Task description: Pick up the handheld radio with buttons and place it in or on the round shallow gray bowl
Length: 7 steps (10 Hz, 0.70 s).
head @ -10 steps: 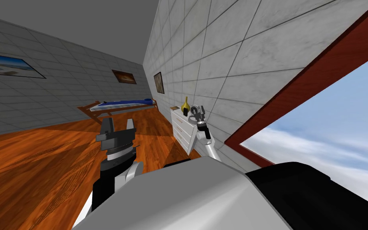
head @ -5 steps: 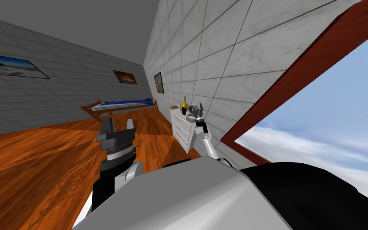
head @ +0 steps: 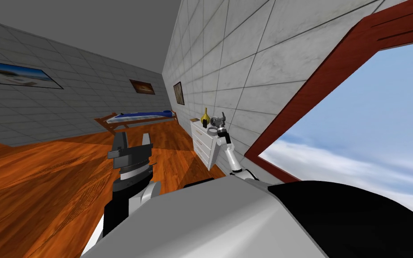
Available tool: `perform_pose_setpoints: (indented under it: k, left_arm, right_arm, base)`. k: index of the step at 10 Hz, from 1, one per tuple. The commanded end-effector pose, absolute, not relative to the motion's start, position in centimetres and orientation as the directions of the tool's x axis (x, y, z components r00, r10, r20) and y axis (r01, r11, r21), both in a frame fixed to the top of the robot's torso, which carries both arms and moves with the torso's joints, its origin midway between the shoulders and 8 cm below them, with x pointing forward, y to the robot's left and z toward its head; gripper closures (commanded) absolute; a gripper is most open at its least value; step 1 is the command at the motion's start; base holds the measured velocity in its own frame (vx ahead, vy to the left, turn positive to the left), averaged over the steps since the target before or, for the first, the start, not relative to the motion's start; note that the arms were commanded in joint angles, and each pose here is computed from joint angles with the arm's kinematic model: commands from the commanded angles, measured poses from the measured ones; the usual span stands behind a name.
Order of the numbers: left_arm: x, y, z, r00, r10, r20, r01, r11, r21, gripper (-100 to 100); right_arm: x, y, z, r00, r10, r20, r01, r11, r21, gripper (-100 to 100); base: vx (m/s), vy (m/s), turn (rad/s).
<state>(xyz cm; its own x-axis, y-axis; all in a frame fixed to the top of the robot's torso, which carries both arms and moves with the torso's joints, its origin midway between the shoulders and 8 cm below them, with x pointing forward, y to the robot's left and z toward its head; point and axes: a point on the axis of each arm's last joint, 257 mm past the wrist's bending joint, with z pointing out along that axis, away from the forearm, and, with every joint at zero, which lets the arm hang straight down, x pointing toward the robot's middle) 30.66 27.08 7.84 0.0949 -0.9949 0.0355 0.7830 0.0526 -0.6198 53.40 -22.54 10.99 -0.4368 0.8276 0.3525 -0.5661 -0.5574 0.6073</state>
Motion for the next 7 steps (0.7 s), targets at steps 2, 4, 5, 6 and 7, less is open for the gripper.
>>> perform_pose_setpoints:
  k: [2, 4, 5, 6, 7]
  left_arm:
    - [30.7, 27.1, 7.8, 0.095, -0.995, 0.036, 0.783, 0.053, -0.62, 0]
    - [30.7, 27.1, 7.8, 0.095, -0.995, 0.035, 0.783, 0.053, -0.62, 0]
    - [30.7, 27.1, 7.8, 0.095, -0.995, 0.036, 0.783, 0.053, -0.62, 0]
    - [30.7, 27.1, 7.8, 0.095, -0.995, 0.036, 0.783, 0.053, -0.62, 0]
    - [30.7, 27.1, 7.8, 0.095, -0.995, 0.036, 0.783, 0.053, -0.62, 0]
  right_arm:
    - [55.2, -22.1, 12.2, -0.469, 0.789, 0.397, -0.529, -0.611, 0.59, -100]
    - [56.9, -21.8, 12.7, -0.487, 0.754, 0.441, -0.489, -0.654, 0.578, -100]
    - [58.4, -21.9, 12.1, -0.49, 0.719, 0.493, -0.442, -0.692, 0.57, -100]
    - [58.6, -21.5, 13.1, -0.501, 0.716, 0.487, -0.445, -0.695, 0.564, -100]
    - [60.1, -21.4, 12.7, -0.503, 0.677, 0.537, -0.397, -0.733, 0.552, -100]
  base:
    - [-0.063, -0.048, 0.033]
    - [-0.053, -0.06, 0.046]
    - [-0.066, -0.054, 0.049]
    - [-0.062, -0.047, 0.039]
    - [-0.049, -0.059, 0.073]
